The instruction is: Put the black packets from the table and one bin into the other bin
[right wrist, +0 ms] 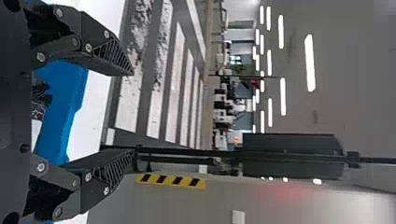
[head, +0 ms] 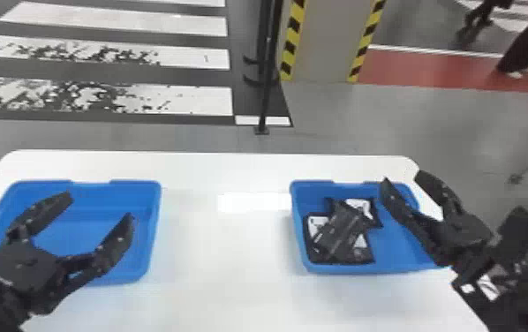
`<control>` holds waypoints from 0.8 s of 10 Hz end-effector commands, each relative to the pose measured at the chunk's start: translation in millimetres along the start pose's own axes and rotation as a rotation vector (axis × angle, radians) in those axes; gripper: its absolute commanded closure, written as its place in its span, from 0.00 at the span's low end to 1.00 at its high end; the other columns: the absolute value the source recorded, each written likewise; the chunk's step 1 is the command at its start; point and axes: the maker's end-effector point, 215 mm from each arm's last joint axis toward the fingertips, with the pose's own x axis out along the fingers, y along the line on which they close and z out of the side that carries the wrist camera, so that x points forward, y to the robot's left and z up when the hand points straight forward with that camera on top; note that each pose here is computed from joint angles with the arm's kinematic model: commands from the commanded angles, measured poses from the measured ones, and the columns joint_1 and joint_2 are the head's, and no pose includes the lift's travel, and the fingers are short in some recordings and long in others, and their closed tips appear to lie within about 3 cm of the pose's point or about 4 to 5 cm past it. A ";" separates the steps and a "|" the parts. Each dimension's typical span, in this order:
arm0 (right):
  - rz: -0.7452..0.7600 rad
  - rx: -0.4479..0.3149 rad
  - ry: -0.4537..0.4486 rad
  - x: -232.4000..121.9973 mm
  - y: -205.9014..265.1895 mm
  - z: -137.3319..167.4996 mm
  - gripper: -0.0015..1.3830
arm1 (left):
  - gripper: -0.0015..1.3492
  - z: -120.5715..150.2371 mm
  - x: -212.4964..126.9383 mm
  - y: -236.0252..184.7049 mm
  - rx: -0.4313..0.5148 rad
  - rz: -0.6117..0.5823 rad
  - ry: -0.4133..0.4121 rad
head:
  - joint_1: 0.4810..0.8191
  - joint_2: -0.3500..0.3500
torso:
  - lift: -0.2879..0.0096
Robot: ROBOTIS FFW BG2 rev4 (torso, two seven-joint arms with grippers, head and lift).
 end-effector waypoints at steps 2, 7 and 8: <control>-0.003 0.020 -0.061 -44.9 26.2 7.8 0.14 | 0.07 13.9 -21.8 -15.5 -0.149 0.089 -0.130 | 0.63 0.28 | 0.60; -0.045 -0.028 0.064 -105.4 69.4 35.2 0.14 | 0.07 14.1 -97.8 29.9 -0.024 0.439 -0.126 | 0.63 0.35 | 0.60; -0.052 -0.031 0.086 -111.7 71.2 31.9 0.14 | 0.07 11.9 -106.0 36.2 0.048 0.477 -0.105 | 0.63 0.41 | 0.60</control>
